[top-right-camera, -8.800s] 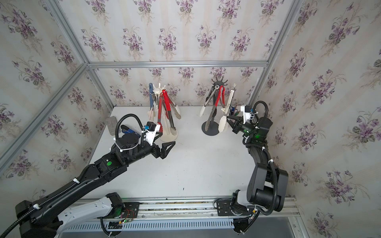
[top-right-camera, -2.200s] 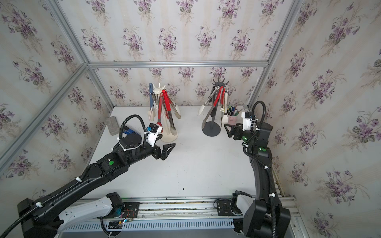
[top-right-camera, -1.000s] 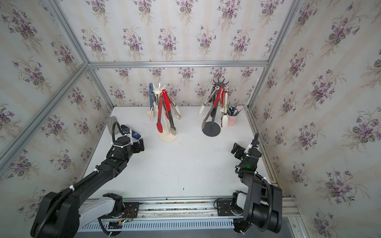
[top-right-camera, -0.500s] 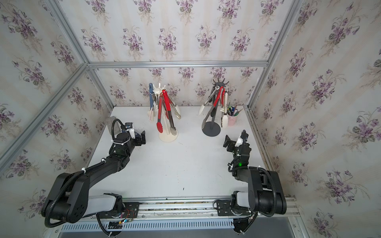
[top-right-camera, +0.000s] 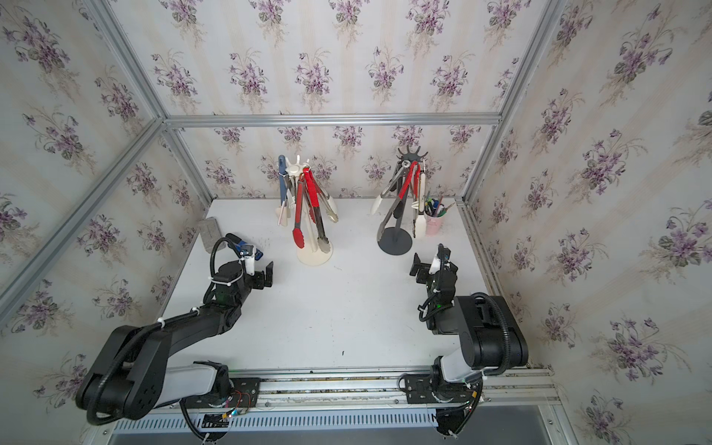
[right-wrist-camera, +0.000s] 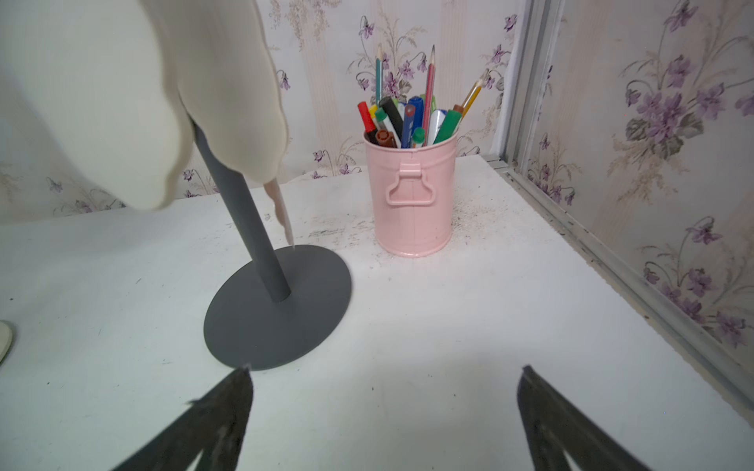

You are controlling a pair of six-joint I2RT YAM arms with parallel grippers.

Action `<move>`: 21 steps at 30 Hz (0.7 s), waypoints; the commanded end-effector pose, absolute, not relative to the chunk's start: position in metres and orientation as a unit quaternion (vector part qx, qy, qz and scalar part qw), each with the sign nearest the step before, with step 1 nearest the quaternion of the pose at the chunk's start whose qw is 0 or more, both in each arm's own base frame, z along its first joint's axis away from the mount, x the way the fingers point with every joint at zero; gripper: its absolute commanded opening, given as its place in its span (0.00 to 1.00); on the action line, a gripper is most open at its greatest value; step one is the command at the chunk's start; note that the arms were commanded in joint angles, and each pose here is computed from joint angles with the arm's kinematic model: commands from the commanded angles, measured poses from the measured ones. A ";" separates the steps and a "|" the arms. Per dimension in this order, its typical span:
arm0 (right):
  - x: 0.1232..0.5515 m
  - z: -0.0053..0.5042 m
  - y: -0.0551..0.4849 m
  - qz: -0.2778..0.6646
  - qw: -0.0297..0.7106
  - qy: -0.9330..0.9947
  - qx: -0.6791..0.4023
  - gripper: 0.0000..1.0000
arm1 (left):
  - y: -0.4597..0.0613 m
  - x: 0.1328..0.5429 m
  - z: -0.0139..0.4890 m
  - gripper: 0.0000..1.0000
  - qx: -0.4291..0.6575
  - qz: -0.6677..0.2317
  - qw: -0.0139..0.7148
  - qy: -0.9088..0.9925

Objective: Hang food tongs on kitchen utensil racks
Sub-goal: Reset both arms

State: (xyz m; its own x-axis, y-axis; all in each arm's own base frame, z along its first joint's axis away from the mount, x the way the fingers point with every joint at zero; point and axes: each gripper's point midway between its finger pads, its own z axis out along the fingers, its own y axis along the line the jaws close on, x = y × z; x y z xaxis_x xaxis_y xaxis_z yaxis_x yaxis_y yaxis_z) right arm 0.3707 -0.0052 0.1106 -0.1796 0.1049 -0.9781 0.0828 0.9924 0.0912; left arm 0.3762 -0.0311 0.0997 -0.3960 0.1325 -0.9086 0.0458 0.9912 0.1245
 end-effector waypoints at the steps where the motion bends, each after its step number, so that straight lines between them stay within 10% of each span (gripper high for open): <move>1: 0.374 0.123 -0.008 -0.005 0.657 0.751 0.061 1.00 | -0.031 0.393 0.092 0.99 0.049 0.037 0.559 0.827; 21: 0.372 0.124 -0.009 -0.020 0.660 0.748 0.067 1.00 | -0.022 0.396 0.089 0.99 0.027 0.024 0.546 0.837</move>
